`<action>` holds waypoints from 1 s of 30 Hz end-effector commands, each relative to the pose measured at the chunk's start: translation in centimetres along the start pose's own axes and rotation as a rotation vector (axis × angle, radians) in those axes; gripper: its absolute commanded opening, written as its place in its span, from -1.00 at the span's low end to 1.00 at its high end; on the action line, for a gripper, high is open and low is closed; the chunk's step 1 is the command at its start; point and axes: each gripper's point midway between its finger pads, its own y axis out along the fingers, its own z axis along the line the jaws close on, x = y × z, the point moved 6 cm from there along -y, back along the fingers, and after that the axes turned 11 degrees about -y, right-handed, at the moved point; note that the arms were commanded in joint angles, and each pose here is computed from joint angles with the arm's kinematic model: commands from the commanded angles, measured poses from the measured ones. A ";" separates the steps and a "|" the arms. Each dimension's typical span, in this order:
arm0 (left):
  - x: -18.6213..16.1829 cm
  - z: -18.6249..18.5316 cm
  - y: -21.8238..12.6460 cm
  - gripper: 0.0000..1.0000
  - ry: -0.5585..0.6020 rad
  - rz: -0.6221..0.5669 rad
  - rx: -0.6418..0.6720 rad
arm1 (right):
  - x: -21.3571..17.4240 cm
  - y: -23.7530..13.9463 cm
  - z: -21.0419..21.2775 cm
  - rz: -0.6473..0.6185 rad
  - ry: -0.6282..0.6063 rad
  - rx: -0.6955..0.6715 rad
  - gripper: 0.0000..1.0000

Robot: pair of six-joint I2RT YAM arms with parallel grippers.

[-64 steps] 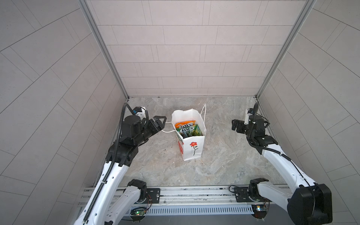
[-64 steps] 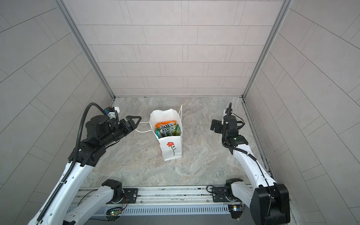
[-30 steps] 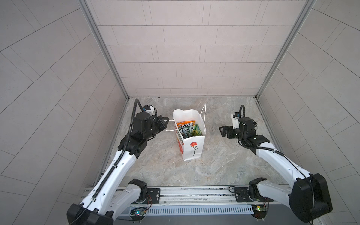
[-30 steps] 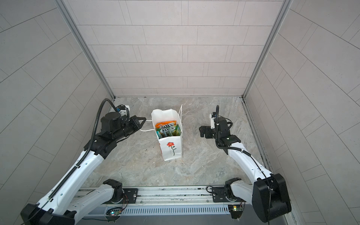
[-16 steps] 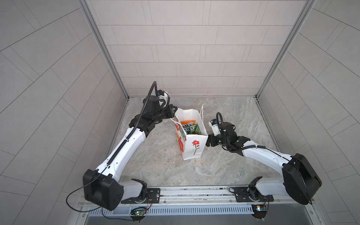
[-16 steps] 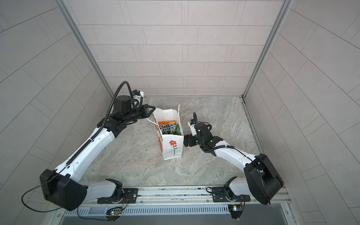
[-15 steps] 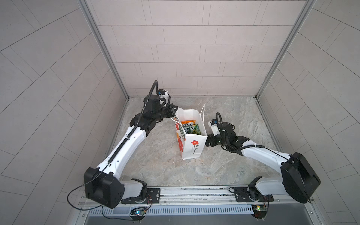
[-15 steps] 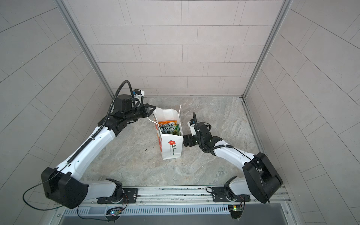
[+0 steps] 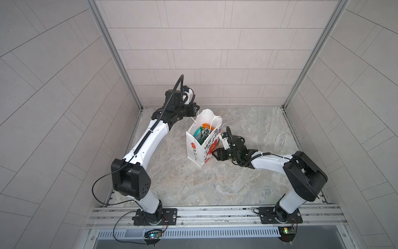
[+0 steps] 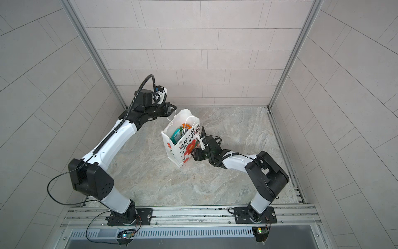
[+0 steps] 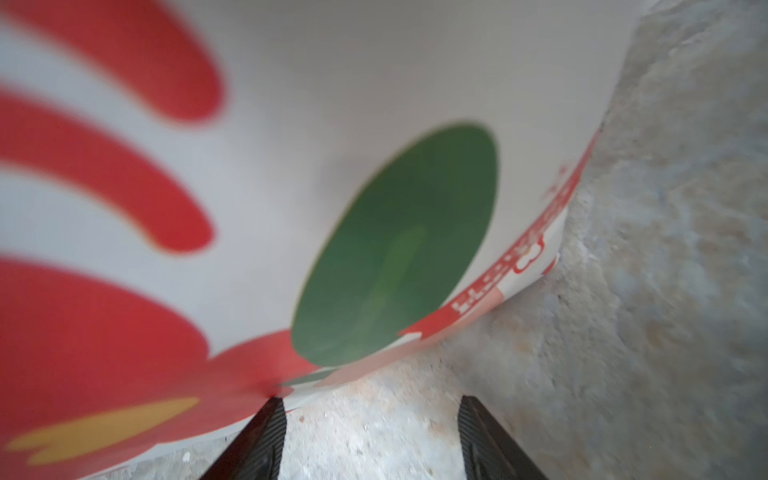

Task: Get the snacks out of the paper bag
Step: 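Grasp the bag rim with the left gripper and tilt it over while right gripper withdraws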

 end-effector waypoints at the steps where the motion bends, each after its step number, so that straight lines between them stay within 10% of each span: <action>1: 3.5 -2.5 -1.0 -1.00 0.106 -0.064 -0.105 | 2.9 1.3 0.2 -0.144 0.043 -0.029 0.32; 13: 6.6 -2.5 1.9 -1.00 0.168 -0.004 -0.154 | 4.9 6.2 -0.2 -0.162 0.097 -0.034 0.26; 30: 1.3 -5.3 -0.7 -1.00 0.156 0.038 -0.113 | 2.0 -6.5 -9.2 0.003 0.056 -0.305 0.26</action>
